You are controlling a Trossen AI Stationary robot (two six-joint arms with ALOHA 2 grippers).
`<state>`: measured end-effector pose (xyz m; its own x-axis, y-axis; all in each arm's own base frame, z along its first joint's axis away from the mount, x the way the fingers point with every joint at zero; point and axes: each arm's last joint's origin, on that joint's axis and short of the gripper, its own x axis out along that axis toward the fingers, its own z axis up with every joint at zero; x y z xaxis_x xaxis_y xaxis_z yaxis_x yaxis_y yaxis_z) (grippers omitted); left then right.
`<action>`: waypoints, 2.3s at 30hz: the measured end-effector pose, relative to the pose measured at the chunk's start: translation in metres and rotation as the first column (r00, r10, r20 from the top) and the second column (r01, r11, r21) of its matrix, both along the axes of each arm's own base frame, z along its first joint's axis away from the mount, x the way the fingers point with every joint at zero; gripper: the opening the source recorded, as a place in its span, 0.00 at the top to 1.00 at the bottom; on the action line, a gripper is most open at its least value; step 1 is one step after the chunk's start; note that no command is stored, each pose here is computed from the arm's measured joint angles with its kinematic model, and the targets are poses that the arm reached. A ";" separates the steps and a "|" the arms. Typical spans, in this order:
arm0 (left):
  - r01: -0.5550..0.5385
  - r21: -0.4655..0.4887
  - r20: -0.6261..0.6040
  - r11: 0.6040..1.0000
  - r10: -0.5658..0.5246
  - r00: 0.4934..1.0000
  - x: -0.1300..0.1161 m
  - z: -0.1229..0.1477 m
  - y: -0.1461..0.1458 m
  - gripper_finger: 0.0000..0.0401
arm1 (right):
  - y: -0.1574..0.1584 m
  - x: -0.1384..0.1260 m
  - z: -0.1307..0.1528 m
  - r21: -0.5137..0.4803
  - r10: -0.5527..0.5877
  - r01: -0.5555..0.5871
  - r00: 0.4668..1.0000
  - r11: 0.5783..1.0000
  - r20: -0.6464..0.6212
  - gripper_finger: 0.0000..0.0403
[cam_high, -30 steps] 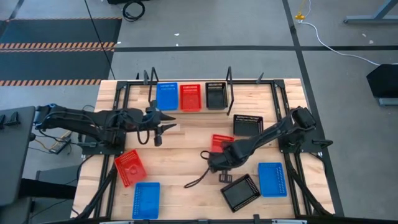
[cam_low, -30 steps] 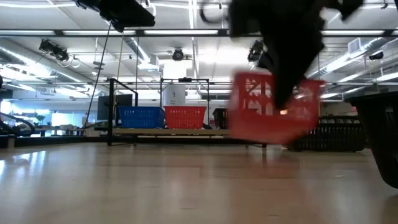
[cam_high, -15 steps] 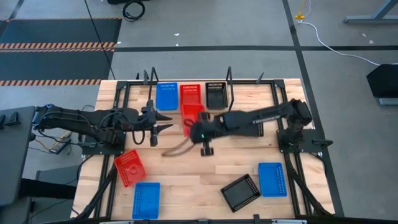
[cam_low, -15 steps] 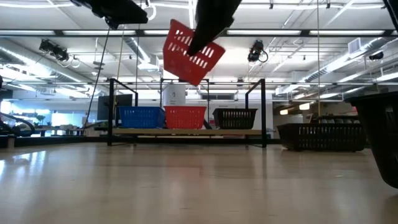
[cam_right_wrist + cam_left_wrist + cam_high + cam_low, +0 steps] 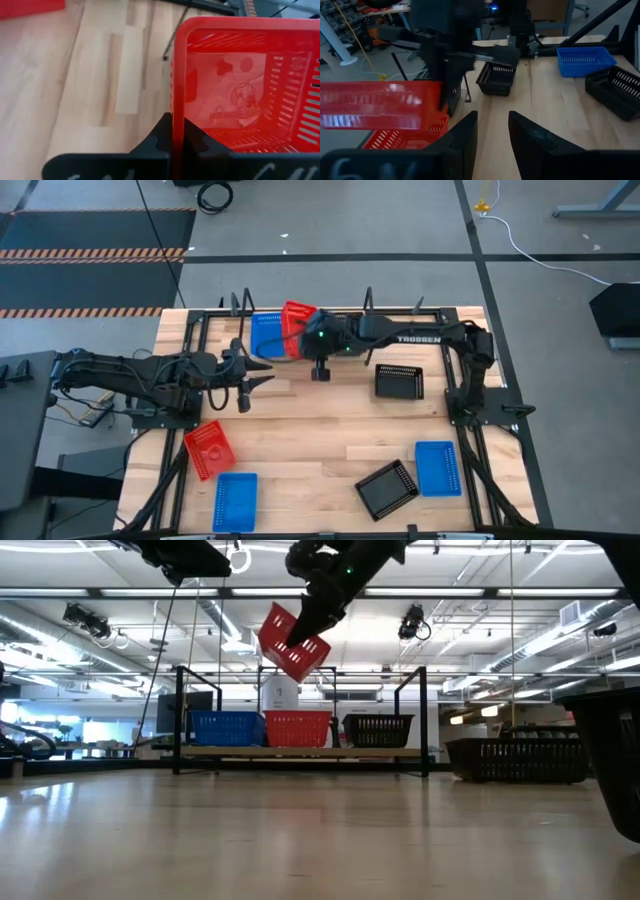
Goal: Stack baskets on shelf by color
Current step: Stack the right red basket on top of the red basket on the shelf
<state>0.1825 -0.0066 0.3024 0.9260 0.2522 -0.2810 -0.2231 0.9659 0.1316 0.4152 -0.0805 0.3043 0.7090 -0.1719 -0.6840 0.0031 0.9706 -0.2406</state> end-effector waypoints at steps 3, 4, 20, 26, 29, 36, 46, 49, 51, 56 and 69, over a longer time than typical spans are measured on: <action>0.000 0.000 -0.001 1.000 0.000 1.000 0.000 0.000 0.000 0.71 | -0.015 -0.001 0.002 0.015 -0.009 0.009 1.000 1.000 0.028 0.97; 0.000 0.000 -0.001 1.000 0.000 1.000 0.000 0.000 0.000 0.71 | -0.019 -0.002 0.002 0.030 -0.003 0.002 0.999 1.000 0.033 0.97; 0.000 0.001 -0.019 1.000 0.000 1.000 0.000 -0.002 0.000 0.71 | -0.048 -0.011 -0.036 0.046 -0.036 0.035 0.999 0.998 0.032 0.97; 0.000 0.001 -0.019 1.000 0.000 1.000 0.000 -0.002 0.000 0.71 | -0.057 -0.013 -0.035 0.065 -0.082 0.079 0.996 0.995 0.046 0.97; 0.000 0.001 -0.019 1.000 0.000 1.000 0.000 -0.002 0.000 0.71 | -0.056 -0.014 -0.036 0.091 -0.091 0.087 0.995 0.992 0.041 0.96; -0.001 -0.001 -0.018 1.000 0.001 1.000 0.000 -0.002 0.000 0.71 | -0.054 -0.017 -0.047 0.126 -0.102 0.101 0.995 0.987 0.007 0.96; -0.001 -0.001 -0.019 1.000 0.001 1.000 0.000 -0.002 0.000 0.71 | -0.053 -0.017 -0.055 0.126 -0.104 0.101 0.994 0.987 0.017 0.95; -0.001 -0.001 -0.019 1.000 0.001 1.000 0.000 -0.002 0.000 0.71 | -0.053 -0.017 -0.055 0.128 -0.104 0.101 0.994 0.987 0.017 0.94; -0.001 -0.001 -0.019 1.000 0.001 1.000 0.000 -0.002 0.000 0.71 | -0.053 -0.017 -0.055 0.128 -0.104 0.101 0.994 0.987 0.017 0.93; -0.001 -0.002 -0.021 1.000 0.001 1.000 0.000 -0.002 0.000 0.71 | -0.053 -0.017 -0.055 0.133 -0.108 0.104 0.994 0.986 0.017 0.89; -0.001 -0.002 -0.024 1.000 0.001 1.000 0.000 -0.002 0.000 0.71 | -0.052 -0.017 -0.055 0.133 -0.106 0.103 0.994 0.986 0.018 0.73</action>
